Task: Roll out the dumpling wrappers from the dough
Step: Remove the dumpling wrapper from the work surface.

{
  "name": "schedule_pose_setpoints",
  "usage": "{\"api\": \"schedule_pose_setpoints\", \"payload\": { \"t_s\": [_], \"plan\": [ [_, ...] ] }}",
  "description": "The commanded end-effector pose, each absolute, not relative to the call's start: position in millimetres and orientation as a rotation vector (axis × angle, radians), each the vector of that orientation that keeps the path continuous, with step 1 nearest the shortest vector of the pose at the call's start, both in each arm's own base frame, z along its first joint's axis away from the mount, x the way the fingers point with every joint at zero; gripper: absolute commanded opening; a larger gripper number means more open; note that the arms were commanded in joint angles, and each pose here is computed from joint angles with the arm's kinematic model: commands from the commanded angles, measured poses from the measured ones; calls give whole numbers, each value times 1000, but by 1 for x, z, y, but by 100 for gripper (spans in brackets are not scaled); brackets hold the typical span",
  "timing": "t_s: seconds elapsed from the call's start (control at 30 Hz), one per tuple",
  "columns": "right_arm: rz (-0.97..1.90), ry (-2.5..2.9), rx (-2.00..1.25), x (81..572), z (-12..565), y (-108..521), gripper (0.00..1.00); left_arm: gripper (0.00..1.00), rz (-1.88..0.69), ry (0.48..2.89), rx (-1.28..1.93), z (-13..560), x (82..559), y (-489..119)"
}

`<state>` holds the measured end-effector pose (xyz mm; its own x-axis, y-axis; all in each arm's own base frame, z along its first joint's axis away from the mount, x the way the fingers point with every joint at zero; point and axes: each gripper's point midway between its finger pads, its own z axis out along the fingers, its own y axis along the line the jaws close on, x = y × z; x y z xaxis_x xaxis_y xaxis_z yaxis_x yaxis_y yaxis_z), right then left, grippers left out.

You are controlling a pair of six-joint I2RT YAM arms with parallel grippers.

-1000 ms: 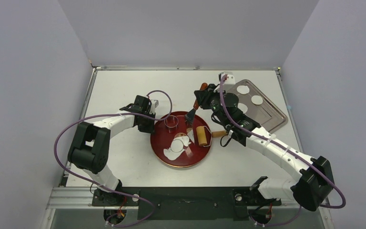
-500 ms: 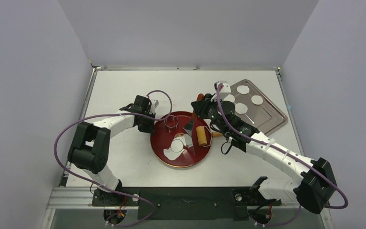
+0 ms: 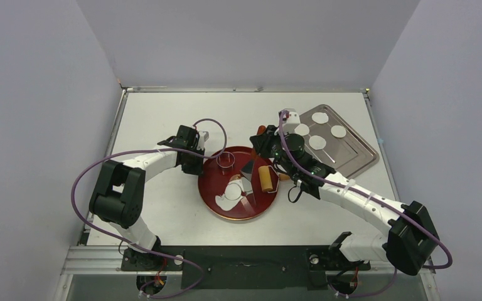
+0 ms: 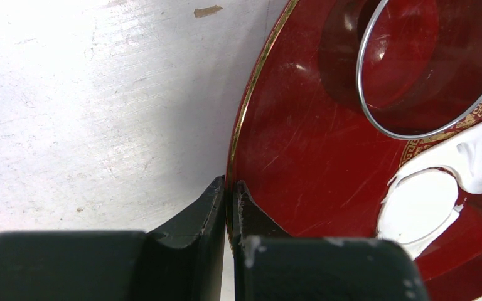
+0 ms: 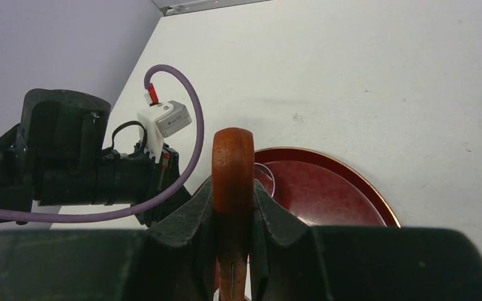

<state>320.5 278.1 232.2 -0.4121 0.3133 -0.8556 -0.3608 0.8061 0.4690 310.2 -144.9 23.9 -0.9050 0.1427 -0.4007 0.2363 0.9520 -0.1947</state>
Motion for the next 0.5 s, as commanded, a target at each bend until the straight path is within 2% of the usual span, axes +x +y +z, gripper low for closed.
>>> {"api": "schedule_pose_setpoints", "payload": {
  "t_s": [0.0,0.47],
  "plan": [
    [771,1778,-4,326,246,281,0,0,-330,2651,304,38,319,-145],
    [718,1720,91,350,252,277,0,0,-326,2654,307,36,318,-144]
  ]
}}
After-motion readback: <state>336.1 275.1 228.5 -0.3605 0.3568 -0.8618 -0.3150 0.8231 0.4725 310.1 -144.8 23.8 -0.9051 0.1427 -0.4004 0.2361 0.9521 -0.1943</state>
